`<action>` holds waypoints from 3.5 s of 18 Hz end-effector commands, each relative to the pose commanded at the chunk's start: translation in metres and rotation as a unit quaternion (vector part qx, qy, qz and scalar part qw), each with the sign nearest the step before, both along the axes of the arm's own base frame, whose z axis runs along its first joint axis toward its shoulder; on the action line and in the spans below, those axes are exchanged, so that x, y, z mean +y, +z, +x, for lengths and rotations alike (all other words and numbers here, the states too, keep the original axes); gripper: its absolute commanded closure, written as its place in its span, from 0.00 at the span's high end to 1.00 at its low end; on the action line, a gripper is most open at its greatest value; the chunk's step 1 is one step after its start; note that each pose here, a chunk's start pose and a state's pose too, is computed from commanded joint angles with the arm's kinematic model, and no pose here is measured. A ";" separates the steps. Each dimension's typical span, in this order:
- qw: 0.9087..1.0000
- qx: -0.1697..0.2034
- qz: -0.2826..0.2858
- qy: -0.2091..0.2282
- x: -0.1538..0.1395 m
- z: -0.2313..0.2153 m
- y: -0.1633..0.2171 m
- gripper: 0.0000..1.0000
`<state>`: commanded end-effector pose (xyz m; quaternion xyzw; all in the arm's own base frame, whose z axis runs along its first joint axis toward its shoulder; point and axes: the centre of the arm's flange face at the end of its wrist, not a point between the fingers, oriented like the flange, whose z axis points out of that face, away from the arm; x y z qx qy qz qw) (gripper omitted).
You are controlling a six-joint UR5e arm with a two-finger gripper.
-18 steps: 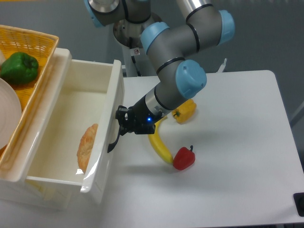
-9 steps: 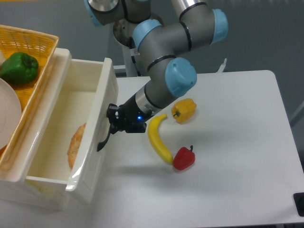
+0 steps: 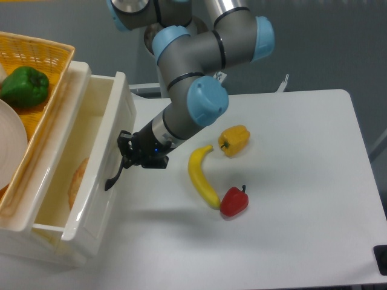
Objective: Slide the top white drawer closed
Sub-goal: 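Push the drawer front with the gripper, sliding the drawer into the unit, then press the gripper against the closed drawer front to seat it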
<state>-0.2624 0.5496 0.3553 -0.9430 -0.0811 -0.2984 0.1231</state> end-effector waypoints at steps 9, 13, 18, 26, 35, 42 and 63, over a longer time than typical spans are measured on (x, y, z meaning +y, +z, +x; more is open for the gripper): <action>1.000 0.001 0.001 -0.025 0.016 0.033 -0.001 0.00; 1.000 0.002 0.000 -0.029 0.022 0.043 -0.002 0.00; 0.999 0.001 0.007 -0.032 0.025 0.046 -0.002 0.00; 0.999 0.005 0.011 -0.031 0.024 0.042 0.002 0.00; 0.999 0.029 0.035 0.021 0.009 -0.016 0.029 0.12; 0.999 0.017 0.033 0.018 0.020 0.018 0.039 0.06; 0.999 0.011 0.040 -0.018 0.036 0.086 0.057 0.06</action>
